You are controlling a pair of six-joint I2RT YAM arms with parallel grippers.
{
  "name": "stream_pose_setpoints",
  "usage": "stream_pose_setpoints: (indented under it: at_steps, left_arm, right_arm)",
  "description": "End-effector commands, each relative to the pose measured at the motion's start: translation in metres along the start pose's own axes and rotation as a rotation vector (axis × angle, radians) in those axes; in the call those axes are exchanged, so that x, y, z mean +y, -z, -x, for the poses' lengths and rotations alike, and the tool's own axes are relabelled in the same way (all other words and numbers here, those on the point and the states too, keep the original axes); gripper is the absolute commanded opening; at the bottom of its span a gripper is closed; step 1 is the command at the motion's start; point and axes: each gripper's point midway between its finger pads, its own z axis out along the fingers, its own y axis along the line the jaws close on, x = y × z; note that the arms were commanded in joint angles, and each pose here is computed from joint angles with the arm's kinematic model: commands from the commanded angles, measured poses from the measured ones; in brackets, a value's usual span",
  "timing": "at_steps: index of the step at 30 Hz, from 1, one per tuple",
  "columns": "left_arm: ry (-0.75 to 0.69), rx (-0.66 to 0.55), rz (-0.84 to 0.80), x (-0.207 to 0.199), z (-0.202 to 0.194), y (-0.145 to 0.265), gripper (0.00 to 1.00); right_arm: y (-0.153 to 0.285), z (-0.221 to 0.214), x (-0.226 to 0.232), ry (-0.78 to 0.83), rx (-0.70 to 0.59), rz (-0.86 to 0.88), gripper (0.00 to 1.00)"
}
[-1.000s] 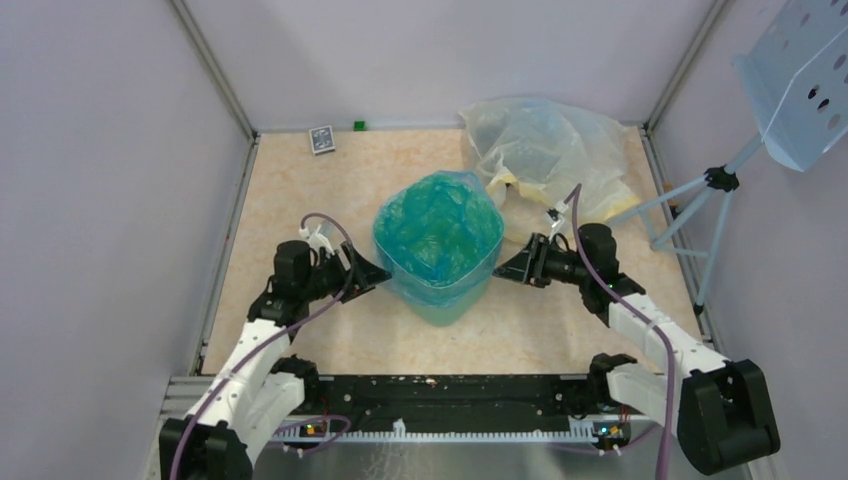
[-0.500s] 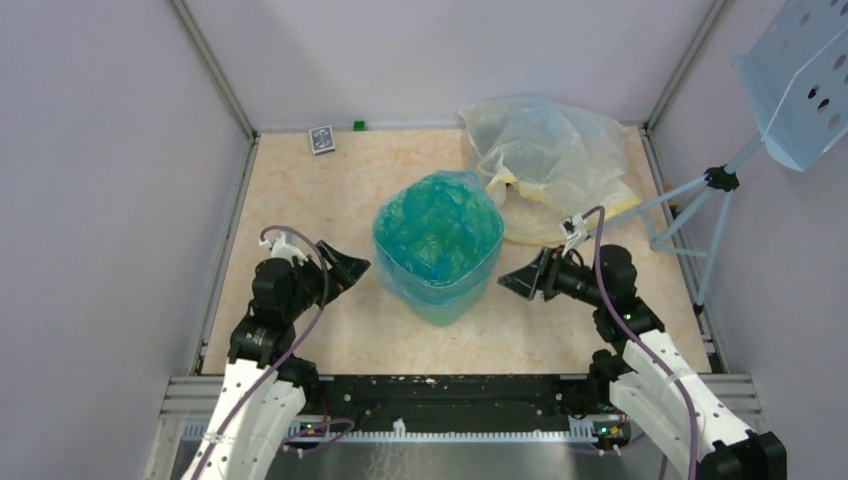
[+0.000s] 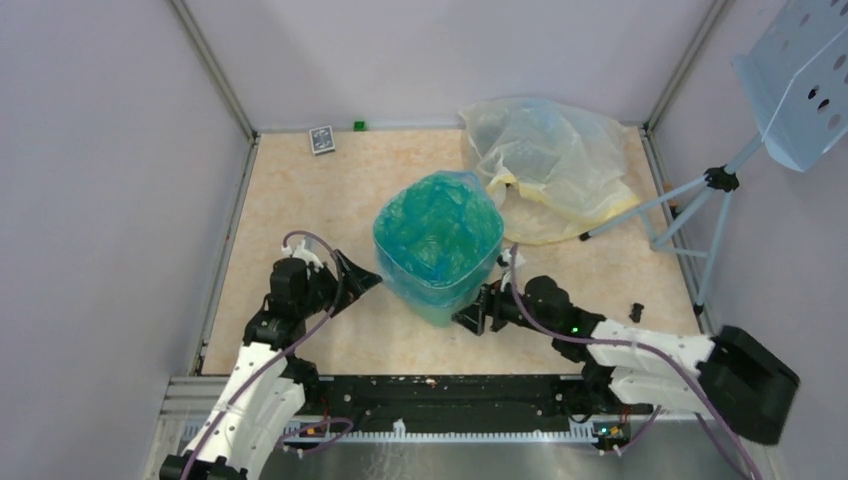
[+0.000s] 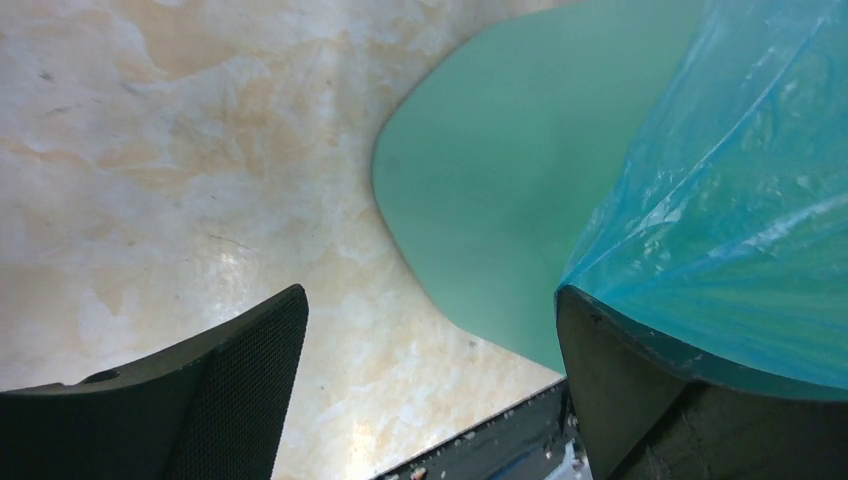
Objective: Put the trash bags into the trash bin
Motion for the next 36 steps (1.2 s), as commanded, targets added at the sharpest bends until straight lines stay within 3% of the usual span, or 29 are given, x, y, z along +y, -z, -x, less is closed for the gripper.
stream_pose_setpoints:
  at_steps: [1, 7, 12, 17, 24, 28, 36]
  left_arm:
    - [-0.010, -0.122, 0.052, -0.006, 0.032, 0.004, 0.98]
    - [0.024, -0.195, 0.098, 0.000, 0.048, 0.002, 0.99]
    - [-0.003, -0.257, 0.158, 0.006, 0.066, 0.004, 0.99]
    - [0.022, -0.345, 0.250, 0.017, 0.085, 0.016, 0.99]
    - [0.061, -0.493, 0.342, 0.021, 0.113, 0.039, 0.99]
    - [0.015, -0.552, 0.347, 0.008, 0.130, 0.053, 0.99]
    - [-0.121, -0.633, 0.341, -0.024, 0.160, 0.080, 0.99]
  right_arm:
    - [-0.046, 0.078, 0.049, 0.107, -0.332, 0.055, 0.70]
    - [-0.100, 0.096, 0.093, 0.171, -0.373, 0.173, 0.71]
    - [-0.073, 0.078, 0.092, 0.267, -0.286, 0.186, 0.72]
    - [-0.027, 0.083, 0.066, 0.363, -0.241, 0.014, 0.70]
    - [0.019, 0.175, 0.068, 0.329, -0.269, -0.203, 0.69]
    - [0.011, 0.215, 0.069, 0.338, -0.162, -0.348, 0.70]
    - [-0.043, 0.243, 0.032, 0.347, 0.027, -0.535, 0.65]
